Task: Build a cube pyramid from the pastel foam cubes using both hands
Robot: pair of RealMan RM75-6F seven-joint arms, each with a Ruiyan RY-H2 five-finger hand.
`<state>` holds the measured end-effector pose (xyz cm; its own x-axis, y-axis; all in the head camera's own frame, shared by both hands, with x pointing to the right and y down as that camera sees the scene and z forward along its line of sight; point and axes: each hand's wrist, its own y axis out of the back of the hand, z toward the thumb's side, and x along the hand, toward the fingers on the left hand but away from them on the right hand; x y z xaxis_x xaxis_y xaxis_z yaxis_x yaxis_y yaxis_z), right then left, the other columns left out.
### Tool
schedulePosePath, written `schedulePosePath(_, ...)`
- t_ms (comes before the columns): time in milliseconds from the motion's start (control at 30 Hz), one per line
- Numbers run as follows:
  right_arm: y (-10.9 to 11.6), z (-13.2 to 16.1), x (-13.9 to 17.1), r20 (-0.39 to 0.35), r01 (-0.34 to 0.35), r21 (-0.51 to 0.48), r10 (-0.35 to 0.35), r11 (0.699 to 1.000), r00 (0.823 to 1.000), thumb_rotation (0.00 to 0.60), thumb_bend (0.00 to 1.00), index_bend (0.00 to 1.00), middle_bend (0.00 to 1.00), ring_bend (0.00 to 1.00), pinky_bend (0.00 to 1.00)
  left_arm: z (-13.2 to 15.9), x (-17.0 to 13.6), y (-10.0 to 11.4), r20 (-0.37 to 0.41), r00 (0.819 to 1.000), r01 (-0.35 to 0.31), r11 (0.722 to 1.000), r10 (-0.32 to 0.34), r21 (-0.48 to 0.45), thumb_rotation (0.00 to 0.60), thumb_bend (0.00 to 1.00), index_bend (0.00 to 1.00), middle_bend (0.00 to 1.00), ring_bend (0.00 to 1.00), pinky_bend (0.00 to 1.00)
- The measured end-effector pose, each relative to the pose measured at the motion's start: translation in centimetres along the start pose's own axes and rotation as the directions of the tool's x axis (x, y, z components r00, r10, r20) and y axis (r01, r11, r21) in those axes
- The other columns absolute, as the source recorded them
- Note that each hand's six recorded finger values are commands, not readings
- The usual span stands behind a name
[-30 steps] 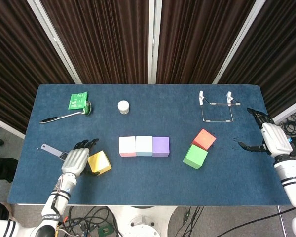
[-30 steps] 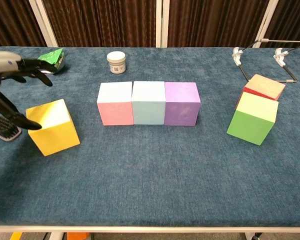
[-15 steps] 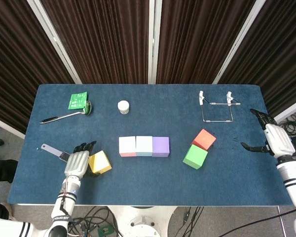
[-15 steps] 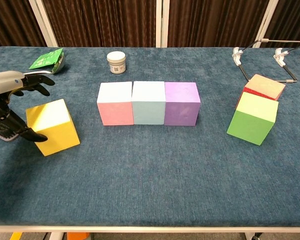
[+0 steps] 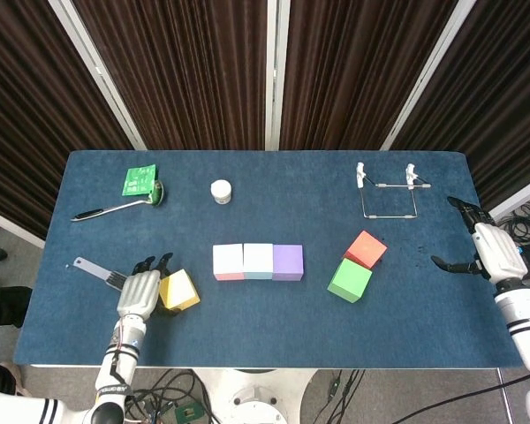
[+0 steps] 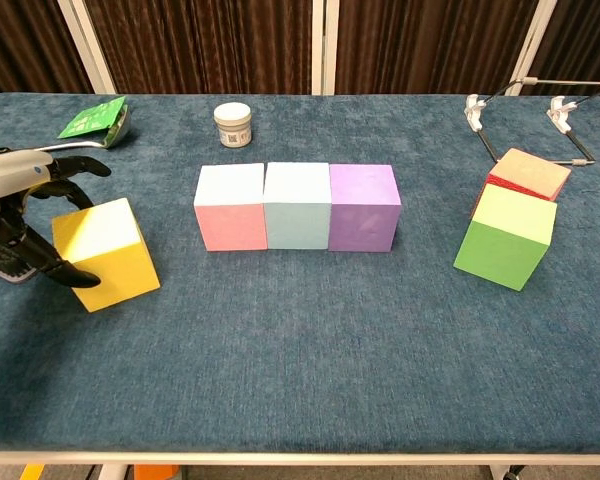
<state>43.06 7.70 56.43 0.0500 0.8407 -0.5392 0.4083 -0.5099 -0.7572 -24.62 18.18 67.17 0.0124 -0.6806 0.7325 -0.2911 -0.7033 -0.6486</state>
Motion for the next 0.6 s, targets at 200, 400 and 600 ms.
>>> schedulePosePath(200, -0.1, -0.2, 0.0, 0.007, -0.004, -0.003, 0.004, 1.0, 1.0, 0.6, 0.11, 0.0, 0.06, 0.0, 0.0, 0.2, 0.1, 0.5, 0.01, 1.0, -0.025, 1.0, 0.025, -0.001, 0.6, 0.19, 0.11, 0.46, 0.07, 0.1)
schedulePosePath(400, -0.1, -0.2, 0.0, 0.005, -0.009, -0.005, 0.009, 1.0, 1.0, 0.6, 0.11, 0.0, 0.06, 0.0, 0.0, 0.2, 0.1, 1.1, 0.023, 0.999, -0.031, 0.999, 0.03, 0.015, 0.6, 0.24, 0.13, 0.49, 0.09, 0.11)
schedulePosePath(600, 0.3, 0.2, 0.0, -0.001, -0.006, 0.005, 0.006, 1.0, 1.0, 0.6, 0.11, 0.0, 0.06, 0.0, 0.0, 0.5, 0.0, 3.4, 0.054, 0.998, -0.041, 0.999, 0.04, 0.023, 0.6, 0.25, 0.13, 0.5, 0.1, 0.11)
